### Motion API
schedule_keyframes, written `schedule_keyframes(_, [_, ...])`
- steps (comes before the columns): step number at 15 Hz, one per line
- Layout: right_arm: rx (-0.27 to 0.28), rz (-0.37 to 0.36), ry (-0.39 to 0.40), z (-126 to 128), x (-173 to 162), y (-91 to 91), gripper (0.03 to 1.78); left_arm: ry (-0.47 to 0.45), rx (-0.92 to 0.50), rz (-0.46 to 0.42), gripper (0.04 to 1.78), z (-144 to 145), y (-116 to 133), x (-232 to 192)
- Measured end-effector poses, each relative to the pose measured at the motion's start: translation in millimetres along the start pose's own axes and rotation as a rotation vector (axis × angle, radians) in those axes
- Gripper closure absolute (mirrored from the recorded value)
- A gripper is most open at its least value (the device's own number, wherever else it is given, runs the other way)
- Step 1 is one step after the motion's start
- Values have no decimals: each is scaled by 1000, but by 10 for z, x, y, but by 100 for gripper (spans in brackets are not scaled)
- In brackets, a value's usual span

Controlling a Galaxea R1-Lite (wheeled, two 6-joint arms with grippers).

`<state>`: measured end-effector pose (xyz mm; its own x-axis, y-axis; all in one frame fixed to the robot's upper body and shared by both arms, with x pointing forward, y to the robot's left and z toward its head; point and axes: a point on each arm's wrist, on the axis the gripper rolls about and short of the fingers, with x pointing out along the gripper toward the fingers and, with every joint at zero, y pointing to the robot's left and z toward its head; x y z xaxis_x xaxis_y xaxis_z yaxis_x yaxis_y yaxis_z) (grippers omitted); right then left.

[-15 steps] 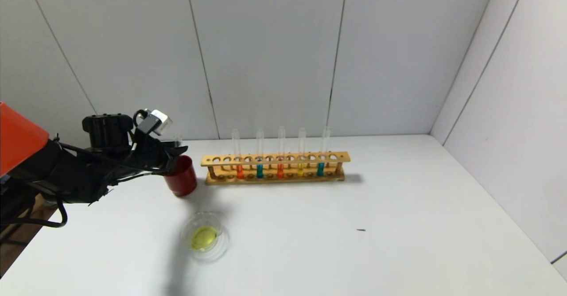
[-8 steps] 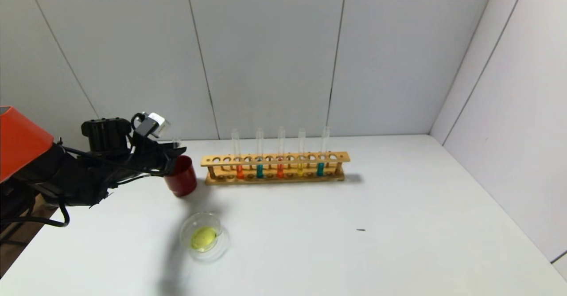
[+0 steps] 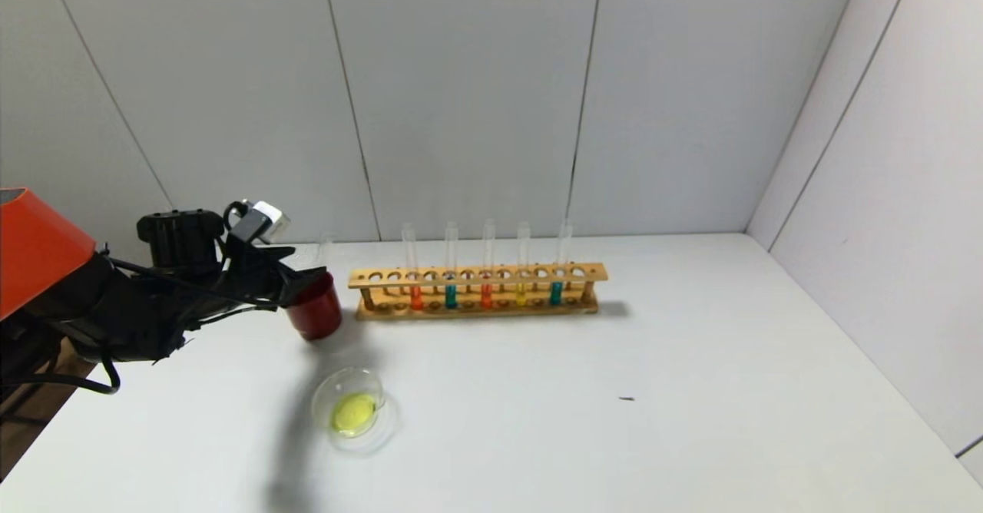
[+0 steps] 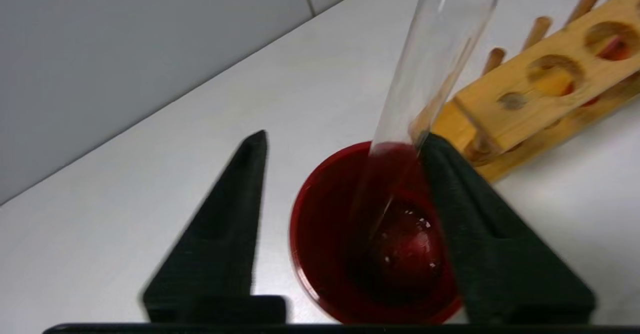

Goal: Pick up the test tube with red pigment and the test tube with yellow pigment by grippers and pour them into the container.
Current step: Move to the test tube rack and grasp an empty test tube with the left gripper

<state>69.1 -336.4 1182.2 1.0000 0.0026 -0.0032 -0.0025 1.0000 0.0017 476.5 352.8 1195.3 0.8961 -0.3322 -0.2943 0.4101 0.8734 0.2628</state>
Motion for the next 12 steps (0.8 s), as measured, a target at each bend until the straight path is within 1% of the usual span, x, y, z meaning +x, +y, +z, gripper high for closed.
schedule_keyframes(1, [0,0,0,0,0,0,6,-2,1,-1,50,8,-6,0])
schedule_keyframes(2, [0,0,0,0,0,0,6,-3,2,-3,37,13,-11,-2])
schedule_keyframes(3, [0,0,0,0,0,0,6,-5,3,-1,27,19,-6,-8])
schedule_keyframes(5, [0,0,0,0,0,0,6,-9,5,3,11,34,0,-23])
schedule_keyframes(7, [0,0,0,0,0,0,6,-13,7,5,7,51,5,-38])
schedule_keyframes(9, [0,0,0,0,0,0,6,-22,10,14,7,85,27,-69])
schedule_keyframes(12, [0,0,0,0,0,0,6,-55,28,28,7,223,44,-147])
